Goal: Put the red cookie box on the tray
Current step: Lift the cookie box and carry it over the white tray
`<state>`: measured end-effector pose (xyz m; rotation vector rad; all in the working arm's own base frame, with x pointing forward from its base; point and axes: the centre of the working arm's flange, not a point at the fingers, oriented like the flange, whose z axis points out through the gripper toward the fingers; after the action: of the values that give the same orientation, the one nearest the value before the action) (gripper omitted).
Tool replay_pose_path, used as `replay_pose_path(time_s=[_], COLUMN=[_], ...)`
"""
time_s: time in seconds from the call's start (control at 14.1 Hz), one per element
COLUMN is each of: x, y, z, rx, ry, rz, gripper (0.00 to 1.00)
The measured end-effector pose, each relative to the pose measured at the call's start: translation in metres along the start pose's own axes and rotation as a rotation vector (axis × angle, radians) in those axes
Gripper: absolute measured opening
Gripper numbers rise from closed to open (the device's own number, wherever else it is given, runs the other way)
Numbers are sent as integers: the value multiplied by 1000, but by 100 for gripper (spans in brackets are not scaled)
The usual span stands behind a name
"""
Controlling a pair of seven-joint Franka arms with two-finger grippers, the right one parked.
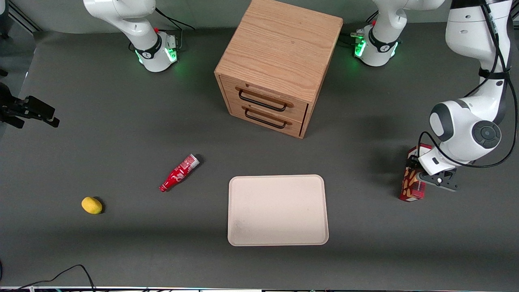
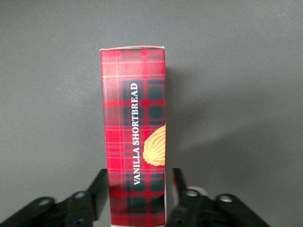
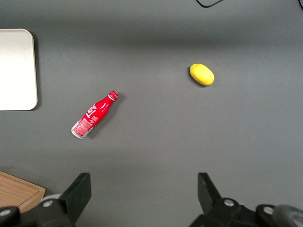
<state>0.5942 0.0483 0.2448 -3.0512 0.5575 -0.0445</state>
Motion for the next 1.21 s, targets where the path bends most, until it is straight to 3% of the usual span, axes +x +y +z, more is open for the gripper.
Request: replay_pose_path(time_s=[0.14,0.21,0.5,0.85,1.21], x=[0,0,1,17,31], y=[0,0,2,5,5], z=[0,0,-5,-89,-251], rx=[0,0,-10,-112,-144], ry=[1,1,-4,-87,-189], rz=[0,-1,0,25,66], gripper=[37,34,34,34,34])
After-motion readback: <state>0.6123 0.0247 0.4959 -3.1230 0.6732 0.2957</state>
